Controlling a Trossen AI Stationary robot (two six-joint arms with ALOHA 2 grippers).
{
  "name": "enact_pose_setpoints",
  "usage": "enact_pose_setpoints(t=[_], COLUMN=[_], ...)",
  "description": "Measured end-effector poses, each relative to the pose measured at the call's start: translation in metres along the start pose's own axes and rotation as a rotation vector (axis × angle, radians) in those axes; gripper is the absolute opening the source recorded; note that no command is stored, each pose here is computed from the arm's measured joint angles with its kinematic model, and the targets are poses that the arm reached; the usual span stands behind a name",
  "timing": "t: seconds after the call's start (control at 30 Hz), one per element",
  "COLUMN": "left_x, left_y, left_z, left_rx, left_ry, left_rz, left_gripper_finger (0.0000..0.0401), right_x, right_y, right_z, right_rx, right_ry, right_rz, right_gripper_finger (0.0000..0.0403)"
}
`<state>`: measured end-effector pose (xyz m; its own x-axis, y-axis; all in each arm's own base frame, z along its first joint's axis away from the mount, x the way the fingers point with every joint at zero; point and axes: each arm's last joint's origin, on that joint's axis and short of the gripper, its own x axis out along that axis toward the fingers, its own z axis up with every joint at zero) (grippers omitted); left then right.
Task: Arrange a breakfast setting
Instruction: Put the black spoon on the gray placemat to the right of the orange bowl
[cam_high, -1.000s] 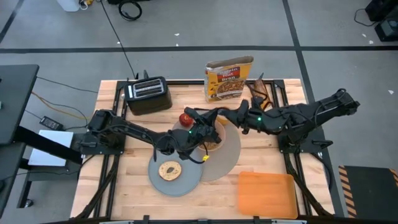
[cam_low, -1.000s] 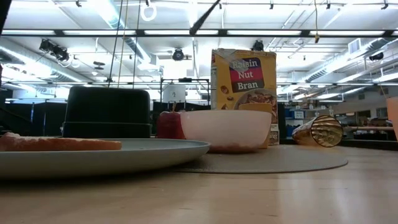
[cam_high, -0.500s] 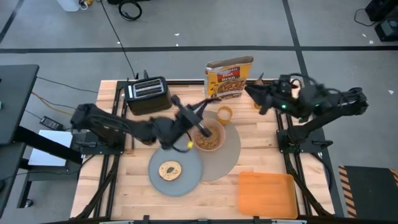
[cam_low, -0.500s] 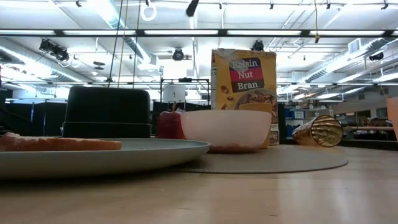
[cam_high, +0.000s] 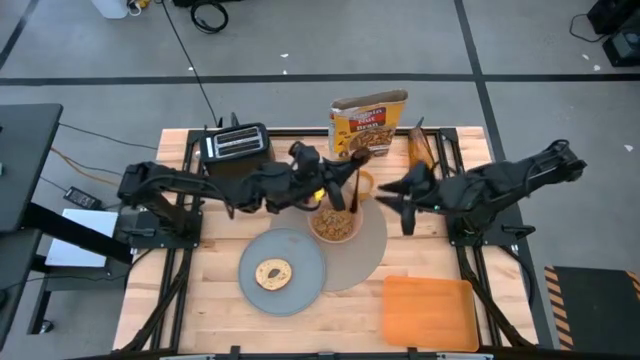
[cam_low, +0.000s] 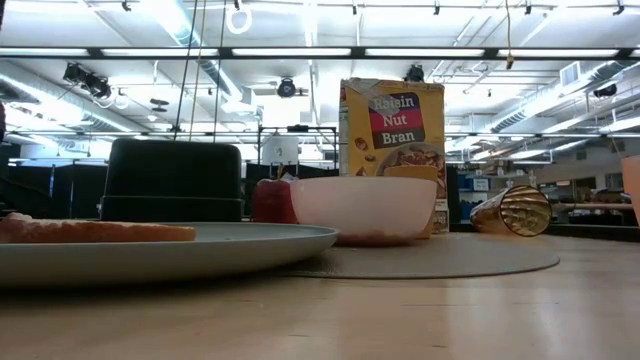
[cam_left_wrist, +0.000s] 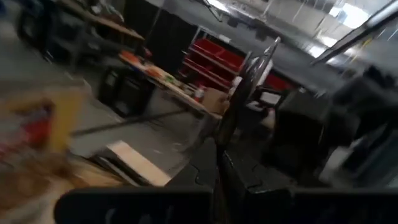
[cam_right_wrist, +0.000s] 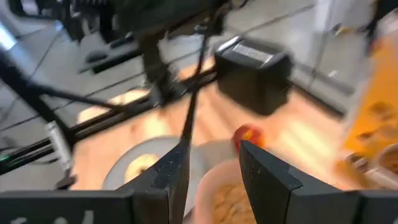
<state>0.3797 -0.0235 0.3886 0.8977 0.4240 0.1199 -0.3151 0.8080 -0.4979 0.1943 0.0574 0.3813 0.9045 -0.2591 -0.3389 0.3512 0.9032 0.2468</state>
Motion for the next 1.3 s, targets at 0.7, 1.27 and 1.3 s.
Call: enact_pose_setpoints(t=[0.7, 1.27, 1.3], left_x=[0.013, 0.012, 0.012], left_y=[-0.007, -0.008, -0.009], left_z=[-0.024, -0.025, -0.026], left_rx=[-0.258, -0.197, -0.183], left_ry=[-0.072, -0.071, -0.07], left_rz=[-0.078, -0.054, -0.054], left_gripper_finger=[0.0014, 0.0057, 0.0067], right_x=[0.02, 0.02, 0.02], right_y=[0.015, 0.017, 0.017], right_z=[-0.022, -0.02, -0.02], right_rx=[0.381, 0.507, 0.531], right_ry=[0.209, 0.204, 0.207], right_rz=[0.202, 0.22, 0.218], right_gripper_finger=[0.0083, 0.0012, 0.0012])
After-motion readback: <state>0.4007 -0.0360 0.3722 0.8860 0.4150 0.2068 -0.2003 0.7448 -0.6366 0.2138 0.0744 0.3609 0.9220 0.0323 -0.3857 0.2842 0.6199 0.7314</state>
